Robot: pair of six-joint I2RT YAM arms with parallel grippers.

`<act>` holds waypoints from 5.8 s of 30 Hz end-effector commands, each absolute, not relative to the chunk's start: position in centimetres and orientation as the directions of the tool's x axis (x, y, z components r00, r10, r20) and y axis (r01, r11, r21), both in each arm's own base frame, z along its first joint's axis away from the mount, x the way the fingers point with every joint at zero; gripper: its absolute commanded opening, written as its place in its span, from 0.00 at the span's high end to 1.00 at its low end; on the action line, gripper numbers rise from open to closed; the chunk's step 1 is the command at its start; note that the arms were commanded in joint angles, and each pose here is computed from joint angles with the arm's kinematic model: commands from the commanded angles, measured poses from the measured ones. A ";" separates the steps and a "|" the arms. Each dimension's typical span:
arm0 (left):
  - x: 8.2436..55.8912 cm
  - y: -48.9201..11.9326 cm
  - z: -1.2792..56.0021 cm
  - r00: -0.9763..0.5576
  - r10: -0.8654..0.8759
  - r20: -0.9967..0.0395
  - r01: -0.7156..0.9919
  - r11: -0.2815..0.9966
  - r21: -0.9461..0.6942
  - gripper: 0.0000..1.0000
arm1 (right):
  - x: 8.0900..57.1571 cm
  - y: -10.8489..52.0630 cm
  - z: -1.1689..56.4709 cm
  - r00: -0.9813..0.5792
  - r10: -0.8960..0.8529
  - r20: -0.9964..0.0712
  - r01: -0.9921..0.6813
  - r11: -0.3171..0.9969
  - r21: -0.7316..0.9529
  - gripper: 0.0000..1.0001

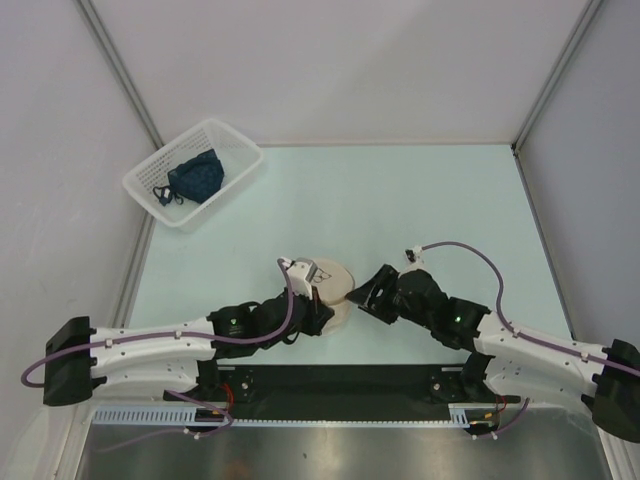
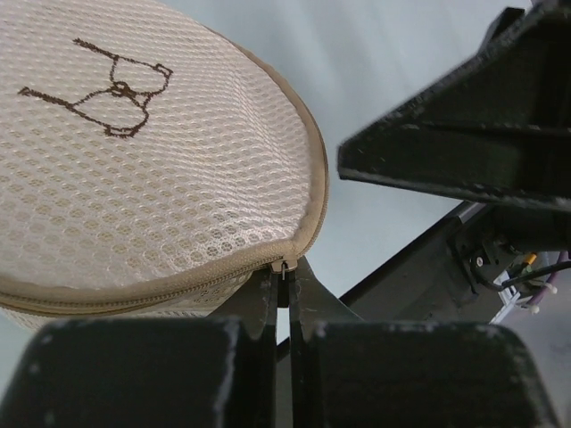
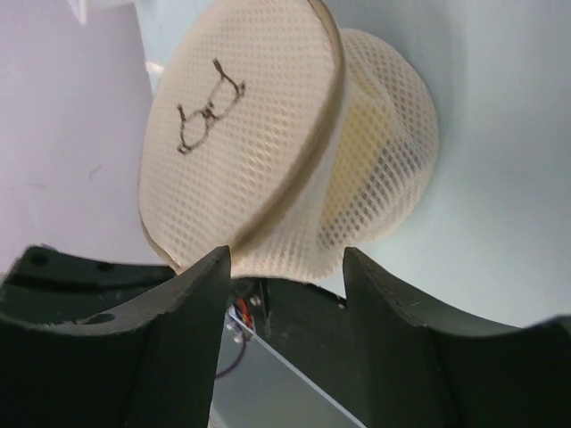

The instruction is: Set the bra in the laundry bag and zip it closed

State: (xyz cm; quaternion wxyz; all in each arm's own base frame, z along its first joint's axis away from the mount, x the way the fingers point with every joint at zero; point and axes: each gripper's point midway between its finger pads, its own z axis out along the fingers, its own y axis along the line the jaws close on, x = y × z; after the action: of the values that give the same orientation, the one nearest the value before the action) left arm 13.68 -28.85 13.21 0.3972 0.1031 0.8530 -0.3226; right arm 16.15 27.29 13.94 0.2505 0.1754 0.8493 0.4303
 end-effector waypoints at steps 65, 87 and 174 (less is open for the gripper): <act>13.5 -32.6 17.1 -0.681 -0.097 -0.726 0.464 0.709 -0.530 1.00 | 17.9 26.9 16.7 -0.749 0.652 -0.116 0.201 0.391 0.898 0.41; 14.4 -25.8 14.4 -0.708 0.030 -0.705 0.504 0.720 -0.476 1.00 | 20.4 24.5 14.9 -0.859 0.469 -0.207 -0.031 0.357 0.934 1.00; 15.7 -26.7 21.7 -0.846 -0.205 -0.492 0.423 0.305 -0.853 1.00 | 23.7 25.1 16.8 -0.925 0.106 -0.364 -0.313 0.329 0.891 0.89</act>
State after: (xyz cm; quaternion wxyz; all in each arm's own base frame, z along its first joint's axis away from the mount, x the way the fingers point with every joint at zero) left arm 17.10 -26.17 19.12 0.2868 0.0575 0.7780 -0.5561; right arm 22.03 24.67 15.56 0.1538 -0.0638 0.7953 0.5829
